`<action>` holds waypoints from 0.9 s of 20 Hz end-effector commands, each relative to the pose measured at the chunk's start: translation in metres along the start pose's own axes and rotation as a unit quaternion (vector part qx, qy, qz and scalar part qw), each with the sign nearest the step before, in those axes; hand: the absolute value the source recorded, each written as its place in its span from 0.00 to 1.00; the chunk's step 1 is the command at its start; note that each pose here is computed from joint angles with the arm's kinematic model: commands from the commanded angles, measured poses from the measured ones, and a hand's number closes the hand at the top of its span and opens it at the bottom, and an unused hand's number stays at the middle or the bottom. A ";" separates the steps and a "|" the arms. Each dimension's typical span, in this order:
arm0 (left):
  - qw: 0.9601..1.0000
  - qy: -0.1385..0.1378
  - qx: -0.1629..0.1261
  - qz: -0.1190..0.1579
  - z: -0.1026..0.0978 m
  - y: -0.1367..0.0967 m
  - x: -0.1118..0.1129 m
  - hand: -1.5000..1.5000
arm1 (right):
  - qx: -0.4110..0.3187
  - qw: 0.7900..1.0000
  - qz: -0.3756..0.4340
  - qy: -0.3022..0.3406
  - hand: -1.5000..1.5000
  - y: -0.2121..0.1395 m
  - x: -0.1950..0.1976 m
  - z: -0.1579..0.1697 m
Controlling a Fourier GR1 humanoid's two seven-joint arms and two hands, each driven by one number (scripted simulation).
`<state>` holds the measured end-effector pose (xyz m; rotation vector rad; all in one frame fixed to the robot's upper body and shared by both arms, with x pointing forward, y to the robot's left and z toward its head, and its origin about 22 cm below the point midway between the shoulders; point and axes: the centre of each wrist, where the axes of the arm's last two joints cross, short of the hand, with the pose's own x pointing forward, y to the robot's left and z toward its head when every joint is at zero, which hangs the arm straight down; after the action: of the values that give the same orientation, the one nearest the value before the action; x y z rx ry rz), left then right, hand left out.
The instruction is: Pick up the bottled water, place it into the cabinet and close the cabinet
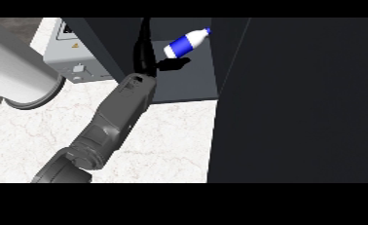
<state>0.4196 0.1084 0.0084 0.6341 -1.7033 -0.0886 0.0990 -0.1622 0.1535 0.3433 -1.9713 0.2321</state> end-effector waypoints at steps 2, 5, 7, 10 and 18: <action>0.995 -0.046 -0.020 0.089 0.000 0.003 0.000 1.00 | 0.004 1.000 0.000 -0.004 0.00 -0.002 0.003 -0.001; 0.985 -0.062 -0.028 0.156 -0.002 0.005 0.005 1.00 | 0.022 1.000 -0.012 -0.003 0.00 -0.001 0.022 0.007; 0.979 -0.079 -0.042 0.185 -0.010 0.004 0.018 1.00 | 0.011 1.000 0.003 0.002 0.00 -0.004 0.025 0.010; 0.971 -0.085 -0.067 0.215 -0.006 0.005 0.012 1.00 | 0.015 1.000 0.004 0.003 0.00 -0.001 0.019 0.007; 0.936 -0.065 -0.152 0.310 0.011 0.005 0.009 1.00 | -0.020 1.000 0.018 -0.002 0.00 -0.007 0.025 0.004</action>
<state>0.4135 0.1026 0.0174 -0.0255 -1.9249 0.0146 0.0981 -0.1637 0.1547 0.3179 -1.9399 0.2210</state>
